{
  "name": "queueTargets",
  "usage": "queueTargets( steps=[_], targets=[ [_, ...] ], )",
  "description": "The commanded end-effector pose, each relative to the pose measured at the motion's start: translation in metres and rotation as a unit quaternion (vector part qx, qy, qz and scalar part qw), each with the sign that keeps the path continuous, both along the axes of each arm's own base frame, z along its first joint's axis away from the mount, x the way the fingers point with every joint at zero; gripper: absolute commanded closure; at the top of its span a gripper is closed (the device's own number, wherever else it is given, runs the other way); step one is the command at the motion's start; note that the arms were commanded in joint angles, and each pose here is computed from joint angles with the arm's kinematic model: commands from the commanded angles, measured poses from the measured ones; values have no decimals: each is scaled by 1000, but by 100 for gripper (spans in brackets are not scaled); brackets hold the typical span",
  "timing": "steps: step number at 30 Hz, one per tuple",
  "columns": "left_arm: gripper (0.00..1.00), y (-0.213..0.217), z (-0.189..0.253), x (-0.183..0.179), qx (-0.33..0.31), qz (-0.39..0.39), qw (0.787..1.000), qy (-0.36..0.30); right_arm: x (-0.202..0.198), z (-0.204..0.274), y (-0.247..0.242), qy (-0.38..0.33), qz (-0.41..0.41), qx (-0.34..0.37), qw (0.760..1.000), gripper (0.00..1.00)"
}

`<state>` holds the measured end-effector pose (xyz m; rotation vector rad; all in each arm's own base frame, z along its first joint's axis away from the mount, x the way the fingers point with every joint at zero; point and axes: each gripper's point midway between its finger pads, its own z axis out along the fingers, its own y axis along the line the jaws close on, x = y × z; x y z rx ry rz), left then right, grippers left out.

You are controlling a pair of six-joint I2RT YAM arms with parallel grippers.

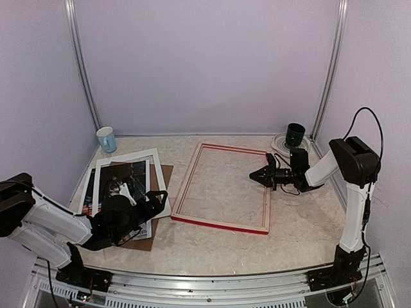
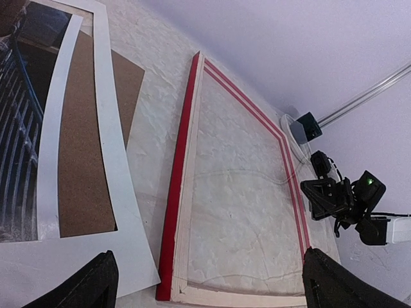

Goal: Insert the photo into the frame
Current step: Place the glass panel at the frame body.

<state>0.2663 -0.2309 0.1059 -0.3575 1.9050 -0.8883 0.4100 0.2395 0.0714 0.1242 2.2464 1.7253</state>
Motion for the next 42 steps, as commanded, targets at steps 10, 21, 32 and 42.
queueTargets(
  steps=[10,21,32,42],
  targets=[
    [1,-10,10,4,-10,-8,1000,-10,-4,11,-7,-12,7,-17,1000,96],
    [1,-10,8,3,-9,-9,1000,-7,0,9,-4,-9,29,-15,999,97],
    [1,-9,6,3,-11,-8,1000,-5,-4,6,-3,-5,62,-14,998,97],
    [1,-9,4,2,-12,-9,1000,-4,-5,1,-4,-3,65,-23,998,96]
  ],
)
